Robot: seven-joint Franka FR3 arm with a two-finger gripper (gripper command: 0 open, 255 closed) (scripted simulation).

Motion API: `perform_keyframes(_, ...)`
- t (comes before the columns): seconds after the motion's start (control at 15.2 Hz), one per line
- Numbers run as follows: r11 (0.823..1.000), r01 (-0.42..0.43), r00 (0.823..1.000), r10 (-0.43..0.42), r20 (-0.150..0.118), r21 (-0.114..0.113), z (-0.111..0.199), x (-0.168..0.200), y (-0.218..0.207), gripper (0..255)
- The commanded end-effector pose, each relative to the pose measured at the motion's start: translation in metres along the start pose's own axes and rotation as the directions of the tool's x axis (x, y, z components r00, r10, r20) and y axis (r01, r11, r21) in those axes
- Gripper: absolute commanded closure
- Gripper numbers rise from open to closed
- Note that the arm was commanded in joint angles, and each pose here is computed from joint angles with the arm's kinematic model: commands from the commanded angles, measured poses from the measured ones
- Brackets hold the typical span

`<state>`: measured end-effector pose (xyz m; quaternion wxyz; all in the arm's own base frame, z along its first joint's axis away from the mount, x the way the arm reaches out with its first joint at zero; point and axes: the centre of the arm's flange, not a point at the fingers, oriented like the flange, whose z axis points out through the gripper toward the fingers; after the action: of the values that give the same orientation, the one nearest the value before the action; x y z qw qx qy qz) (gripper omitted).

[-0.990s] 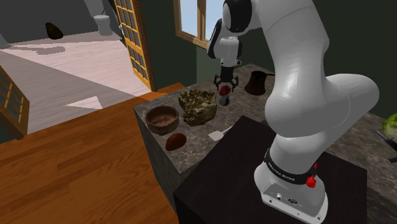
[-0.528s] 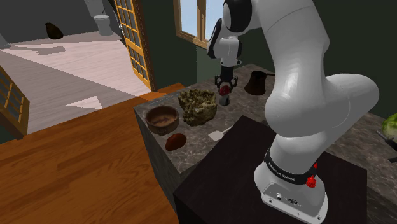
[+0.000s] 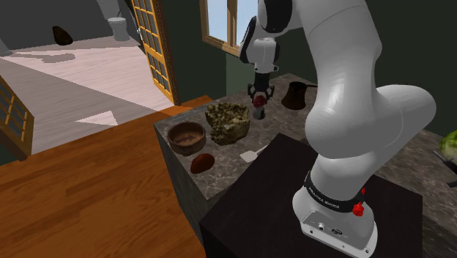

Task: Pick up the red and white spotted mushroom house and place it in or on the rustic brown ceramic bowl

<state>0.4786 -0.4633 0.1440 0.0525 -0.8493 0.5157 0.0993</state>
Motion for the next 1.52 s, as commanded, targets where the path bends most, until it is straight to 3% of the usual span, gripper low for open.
perform_keyframes(0.0,1.0,0.0,1.0,0.0,0.0,0.0,-0.011,-0.002,0.0,255)
perform_keyframes(1.45,1.0,0.0,1.0,0.0,0.0,0.0,-0.124,-0.028,0.001,255)
